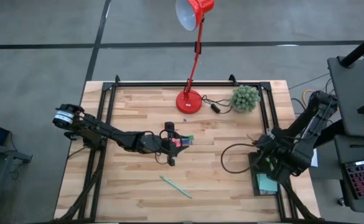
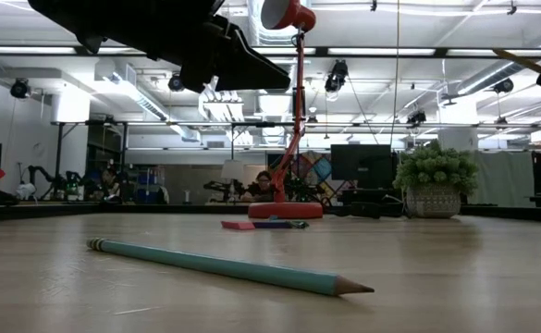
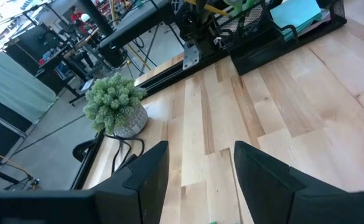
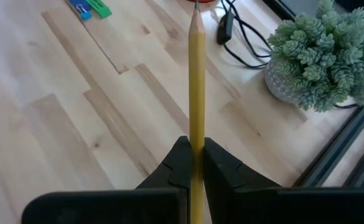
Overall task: Pick and place office supplies into organizer
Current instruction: Put the yellow pencil into the black desk organizer
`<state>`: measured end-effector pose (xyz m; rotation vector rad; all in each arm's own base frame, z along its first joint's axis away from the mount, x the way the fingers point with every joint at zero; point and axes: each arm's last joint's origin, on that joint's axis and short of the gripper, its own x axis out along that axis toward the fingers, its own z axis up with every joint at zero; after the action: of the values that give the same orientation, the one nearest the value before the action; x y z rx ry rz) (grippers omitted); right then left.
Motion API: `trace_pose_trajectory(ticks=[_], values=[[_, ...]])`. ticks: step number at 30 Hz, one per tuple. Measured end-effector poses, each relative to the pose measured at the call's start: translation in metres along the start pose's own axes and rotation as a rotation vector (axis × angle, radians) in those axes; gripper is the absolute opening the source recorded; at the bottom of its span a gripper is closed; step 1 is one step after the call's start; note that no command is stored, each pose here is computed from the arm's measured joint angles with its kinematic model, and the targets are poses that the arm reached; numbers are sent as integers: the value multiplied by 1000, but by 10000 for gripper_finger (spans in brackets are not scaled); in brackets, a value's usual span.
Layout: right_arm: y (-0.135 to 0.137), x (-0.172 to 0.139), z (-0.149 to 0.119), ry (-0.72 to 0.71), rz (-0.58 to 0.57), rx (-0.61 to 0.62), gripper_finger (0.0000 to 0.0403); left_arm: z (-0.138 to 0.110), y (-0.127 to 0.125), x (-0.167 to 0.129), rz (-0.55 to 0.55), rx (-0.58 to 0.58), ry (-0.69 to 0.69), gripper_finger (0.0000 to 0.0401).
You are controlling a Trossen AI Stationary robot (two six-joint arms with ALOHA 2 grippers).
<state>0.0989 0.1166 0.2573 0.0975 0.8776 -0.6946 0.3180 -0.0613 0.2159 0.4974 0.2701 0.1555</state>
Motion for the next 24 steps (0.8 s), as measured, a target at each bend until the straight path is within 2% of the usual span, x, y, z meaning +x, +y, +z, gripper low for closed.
trace_pose_trajectory(ticks=[12, 24], values=[[3, 2, -3, 3, -16, -70, 13, 0, 0, 0, 0, 0, -1, 167], [2, -12, -19, -20, 75, -140, 13, 0, 0, 0, 0, 1, 0, 167]])
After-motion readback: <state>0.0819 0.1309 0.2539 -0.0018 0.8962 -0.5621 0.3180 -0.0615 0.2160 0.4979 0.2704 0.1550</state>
